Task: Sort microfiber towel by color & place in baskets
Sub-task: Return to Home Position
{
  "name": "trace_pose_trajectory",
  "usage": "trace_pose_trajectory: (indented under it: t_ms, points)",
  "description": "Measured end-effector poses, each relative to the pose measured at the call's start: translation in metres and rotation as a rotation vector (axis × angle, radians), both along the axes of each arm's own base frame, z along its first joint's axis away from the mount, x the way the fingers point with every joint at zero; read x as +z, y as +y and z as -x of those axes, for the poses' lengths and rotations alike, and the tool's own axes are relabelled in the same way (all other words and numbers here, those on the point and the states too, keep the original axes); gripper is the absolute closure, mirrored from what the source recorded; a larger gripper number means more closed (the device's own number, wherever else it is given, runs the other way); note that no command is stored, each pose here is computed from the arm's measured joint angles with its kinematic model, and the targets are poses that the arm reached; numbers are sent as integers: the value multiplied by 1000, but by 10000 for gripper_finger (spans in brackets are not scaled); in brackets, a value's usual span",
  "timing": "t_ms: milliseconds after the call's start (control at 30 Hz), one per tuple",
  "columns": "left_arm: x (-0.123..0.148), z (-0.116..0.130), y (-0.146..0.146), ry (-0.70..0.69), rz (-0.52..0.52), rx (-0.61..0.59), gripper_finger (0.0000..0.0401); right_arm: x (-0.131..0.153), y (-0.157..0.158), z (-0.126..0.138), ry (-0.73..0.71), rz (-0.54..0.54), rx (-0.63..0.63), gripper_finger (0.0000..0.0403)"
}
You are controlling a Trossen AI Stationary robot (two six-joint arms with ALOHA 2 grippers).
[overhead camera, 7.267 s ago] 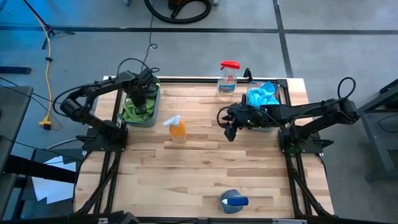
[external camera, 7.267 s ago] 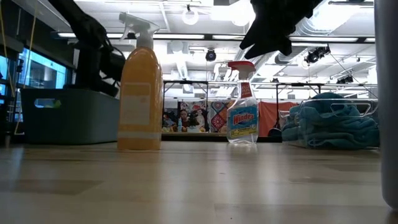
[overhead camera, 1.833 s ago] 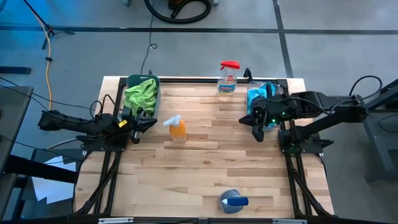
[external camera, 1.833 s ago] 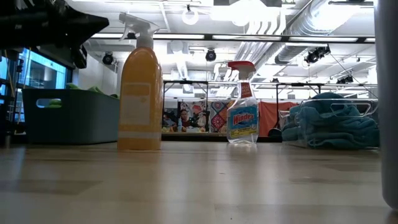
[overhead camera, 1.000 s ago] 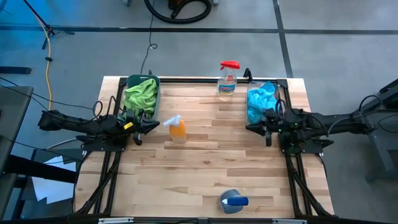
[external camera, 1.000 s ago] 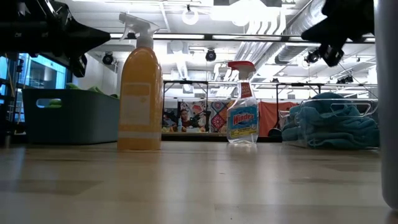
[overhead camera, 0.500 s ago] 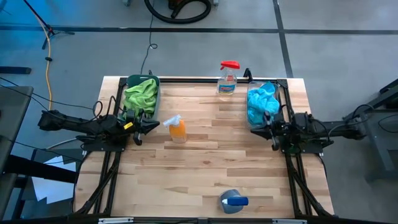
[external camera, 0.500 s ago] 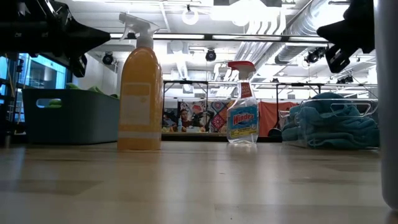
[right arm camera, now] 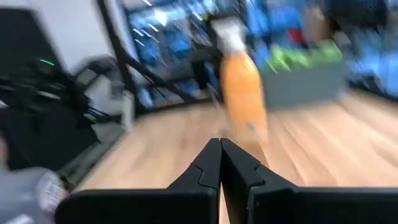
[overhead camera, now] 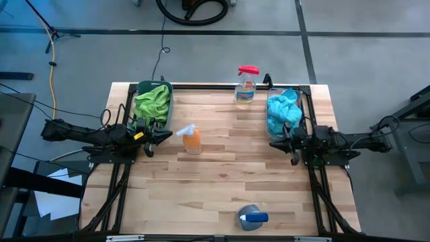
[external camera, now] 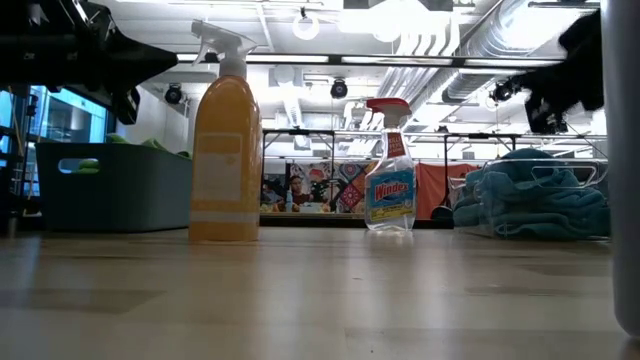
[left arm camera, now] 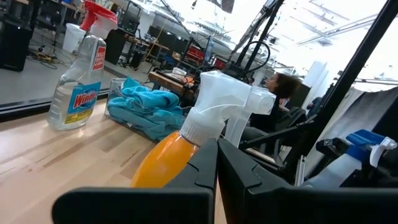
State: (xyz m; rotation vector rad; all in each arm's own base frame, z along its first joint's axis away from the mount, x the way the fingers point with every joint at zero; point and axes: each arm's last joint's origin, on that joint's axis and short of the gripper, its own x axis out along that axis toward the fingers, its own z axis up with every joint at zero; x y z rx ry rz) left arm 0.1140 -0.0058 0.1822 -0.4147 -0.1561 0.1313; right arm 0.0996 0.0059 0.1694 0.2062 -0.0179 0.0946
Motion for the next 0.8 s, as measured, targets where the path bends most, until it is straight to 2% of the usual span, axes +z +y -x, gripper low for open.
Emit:
trace_pose_trajectory:
  t_ms: [133,267,600,800]
  points:
    - [0,0,0,2,0,0,401,-6,-1,-1,85,-141,-54,403]
    - [-1,0,0,7,-1,0,401,-6,-1,-1,96,-216,-55,403]
    - [-2,0,0,20,-2,0,401,-6,-2,-1,94,-230,-55,403]
    - [-1,5,1,3,0,0,401,1,-1,3,14,-235,-42,402]
